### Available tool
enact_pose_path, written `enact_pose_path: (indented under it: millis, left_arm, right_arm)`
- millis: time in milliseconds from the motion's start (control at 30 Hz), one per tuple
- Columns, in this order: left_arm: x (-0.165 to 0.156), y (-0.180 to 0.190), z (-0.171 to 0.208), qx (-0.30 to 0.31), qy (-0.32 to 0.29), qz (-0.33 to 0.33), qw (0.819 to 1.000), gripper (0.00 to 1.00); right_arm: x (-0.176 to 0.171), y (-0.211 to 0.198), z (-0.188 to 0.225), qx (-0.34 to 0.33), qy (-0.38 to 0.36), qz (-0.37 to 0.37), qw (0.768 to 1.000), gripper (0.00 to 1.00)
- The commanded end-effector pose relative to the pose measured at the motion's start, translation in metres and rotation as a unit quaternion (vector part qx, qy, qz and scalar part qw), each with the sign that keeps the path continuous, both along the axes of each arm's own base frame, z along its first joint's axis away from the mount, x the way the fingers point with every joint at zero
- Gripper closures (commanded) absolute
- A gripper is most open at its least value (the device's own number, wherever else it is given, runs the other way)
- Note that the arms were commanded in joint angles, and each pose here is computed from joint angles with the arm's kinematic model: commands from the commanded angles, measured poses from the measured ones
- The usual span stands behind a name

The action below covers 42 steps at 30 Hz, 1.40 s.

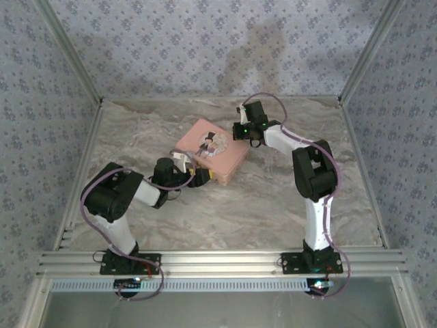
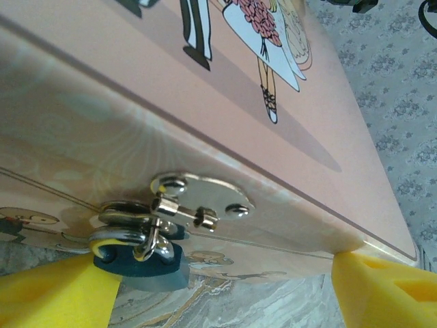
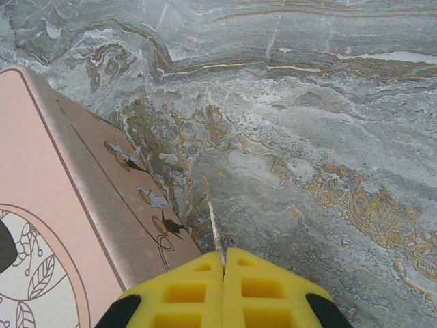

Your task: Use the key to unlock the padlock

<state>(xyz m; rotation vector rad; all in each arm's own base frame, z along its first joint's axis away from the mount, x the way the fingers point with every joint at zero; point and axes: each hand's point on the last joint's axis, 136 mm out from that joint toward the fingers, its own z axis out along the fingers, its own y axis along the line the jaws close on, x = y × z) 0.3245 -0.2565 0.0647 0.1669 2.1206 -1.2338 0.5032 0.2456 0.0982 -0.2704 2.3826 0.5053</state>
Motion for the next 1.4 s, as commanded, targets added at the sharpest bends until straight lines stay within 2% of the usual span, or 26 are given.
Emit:
enact_pose_path:
  millis: [0, 200, 467, 533, 633, 733, 833, 967, 1133, 1367]
  left_arm:
    - [0.025, 0.000, 0.037, -0.023, -0.065, 0.023, 0.997, 0.23]
    - [0.015, -0.004, 0.044, -0.060, -0.057, -0.012, 0.997, 0.42]
    - [0.012, 0.007, 0.038, -0.064, -0.041, -0.005, 0.997, 0.45]
    - [0.012, 0.009, 0.033, -0.060, -0.033, -0.004, 0.998, 0.55]
    - [0.010, 0.011, 0.026, -0.057, -0.019, -0.004, 0.998, 0.57]
    - [0.010, 0.011, 0.017, -0.049, -0.004, -0.004, 0.999, 0.64]
    - [0.012, 0.012, 0.014, -0.048, 0.001, -0.002, 0.999, 0.62]
    - [0.014, 0.018, 0.004, -0.024, 0.014, 0.016, 0.999, 0.48]
    - [0.013, 0.025, -0.001, -0.007, 0.011, 0.026, 1.000, 0.39]
    - [0.022, 0.015, 0.009, -0.025, -0.009, 0.004, 1.000, 0.36]
  right_arm:
    - [-0.037, 0.008, -0.033, -0.014, 0.072, 0.031, 0.997, 1.00]
    - [-0.036, 0.008, -0.033, -0.015, 0.070, 0.031, 0.997, 1.00]
    - [-0.039, 0.004, -0.036, -0.017, 0.072, 0.028, 0.997, 1.00]
    - [-0.039, 0.002, -0.036, -0.018, 0.071, 0.027, 0.997, 1.00]
    - [-0.038, -0.002, -0.033, -0.020, 0.068, 0.022, 0.997, 1.00]
    - [-0.037, -0.006, -0.029, -0.022, 0.064, 0.020, 0.997, 1.00]
    - [-0.034, -0.011, -0.019, -0.024, 0.055, 0.014, 0.998, 1.00]
    - [-0.036, -0.024, -0.004, -0.044, 0.041, -0.008, 0.998, 1.00]
    - [-0.047, -0.042, 0.010, -0.060, 0.034, -0.041, 0.997, 1.00]
    - [-0.075, -0.066, 0.011, -0.073, 0.050, -0.089, 0.992, 1.00]
